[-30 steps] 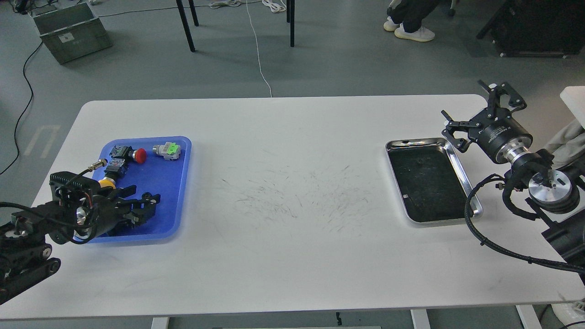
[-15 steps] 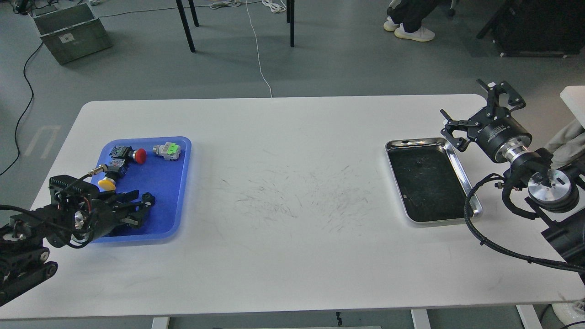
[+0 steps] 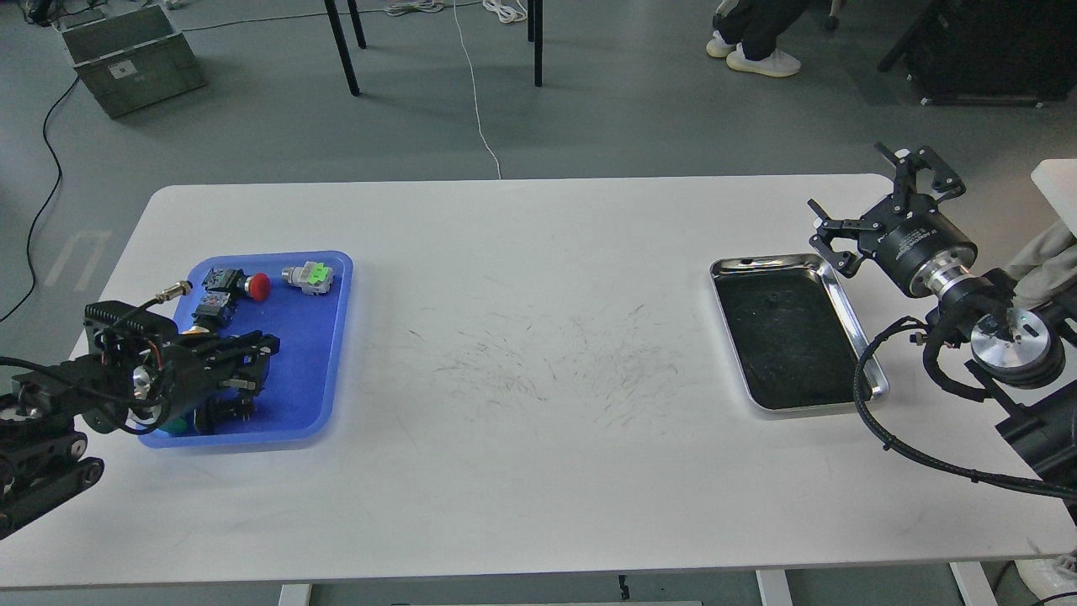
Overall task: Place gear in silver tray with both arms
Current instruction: 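Grasp another black gear in the blue tray with the left gripper, then carry the black gear with the left gripper to the table center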
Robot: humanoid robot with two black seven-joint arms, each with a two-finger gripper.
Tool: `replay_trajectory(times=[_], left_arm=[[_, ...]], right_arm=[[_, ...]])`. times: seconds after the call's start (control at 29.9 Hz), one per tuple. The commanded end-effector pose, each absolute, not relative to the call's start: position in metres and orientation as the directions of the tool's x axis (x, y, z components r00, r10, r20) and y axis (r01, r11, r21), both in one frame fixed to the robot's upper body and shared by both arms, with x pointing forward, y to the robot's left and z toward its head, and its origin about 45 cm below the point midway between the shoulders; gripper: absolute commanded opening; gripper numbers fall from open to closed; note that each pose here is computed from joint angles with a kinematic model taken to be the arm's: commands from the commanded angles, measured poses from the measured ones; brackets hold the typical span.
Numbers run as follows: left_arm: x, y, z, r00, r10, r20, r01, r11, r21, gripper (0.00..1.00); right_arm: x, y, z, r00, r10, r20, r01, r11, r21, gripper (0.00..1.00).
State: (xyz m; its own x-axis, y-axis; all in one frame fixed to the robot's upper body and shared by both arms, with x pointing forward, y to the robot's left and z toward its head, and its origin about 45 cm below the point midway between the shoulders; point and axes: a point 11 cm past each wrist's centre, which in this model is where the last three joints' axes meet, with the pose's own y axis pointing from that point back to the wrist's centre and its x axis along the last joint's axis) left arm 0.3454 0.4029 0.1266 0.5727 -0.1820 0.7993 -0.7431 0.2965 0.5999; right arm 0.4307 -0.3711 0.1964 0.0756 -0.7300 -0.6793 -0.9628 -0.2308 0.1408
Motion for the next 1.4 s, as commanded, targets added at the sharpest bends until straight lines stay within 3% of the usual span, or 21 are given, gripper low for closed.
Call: replay_trajectory(times=[0.0, 0.23, 0.33, 0.7, 1.04, 1.37], left_arm=[[0.367, 0.401, 0.165, 0.506, -0.179, 0.844, -0.783, 0.313, 0.537, 0.06], [0.384, 0.334, 0.238, 0.377, -0.131, 0.917, -0.788, 0.476, 0.392, 0.06], [0.378, 0.294, 0.246, 0.361, -0.102, 0.927, -0.751, 0.557, 0.354, 0.07], [0.365, 0.125, 0.192, 0.424, -0.033, 0.905, -0.579, 0.758, 0.299, 0.07], [0.347, 0.015, 0.143, 0.481, -0.06, 0.875, -0.495, 0.805, 0.328, 0.07], [0.346, 0.039, 0.105, 0.52, -0.049, 0.853, -0.555, 0.74, 0.381, 0.07]], right_arm=[[0.432, -0.364, 0.199, 0.094, -0.729, -0.678, -0.958, -0.251, 0.137, 0.94], [0.437, -0.362, 0.207, 0.109, -0.731, -0.674, -0.959, -0.255, 0.121, 0.94], [0.438, -0.362, 0.208, 0.112, -0.737, -0.667, -0.959, -0.256, 0.121, 0.94], [0.438, -0.37, 0.208, 0.105, -0.787, -0.608, -0.958, -0.244, 0.15, 0.94], [0.438, -0.371, 0.209, 0.104, -0.784, -0.612, -0.96, -0.239, 0.143, 0.94], [0.44, -0.372, 0.214, 0.107, -0.779, -0.618, -0.964, -0.235, 0.129, 0.94]])
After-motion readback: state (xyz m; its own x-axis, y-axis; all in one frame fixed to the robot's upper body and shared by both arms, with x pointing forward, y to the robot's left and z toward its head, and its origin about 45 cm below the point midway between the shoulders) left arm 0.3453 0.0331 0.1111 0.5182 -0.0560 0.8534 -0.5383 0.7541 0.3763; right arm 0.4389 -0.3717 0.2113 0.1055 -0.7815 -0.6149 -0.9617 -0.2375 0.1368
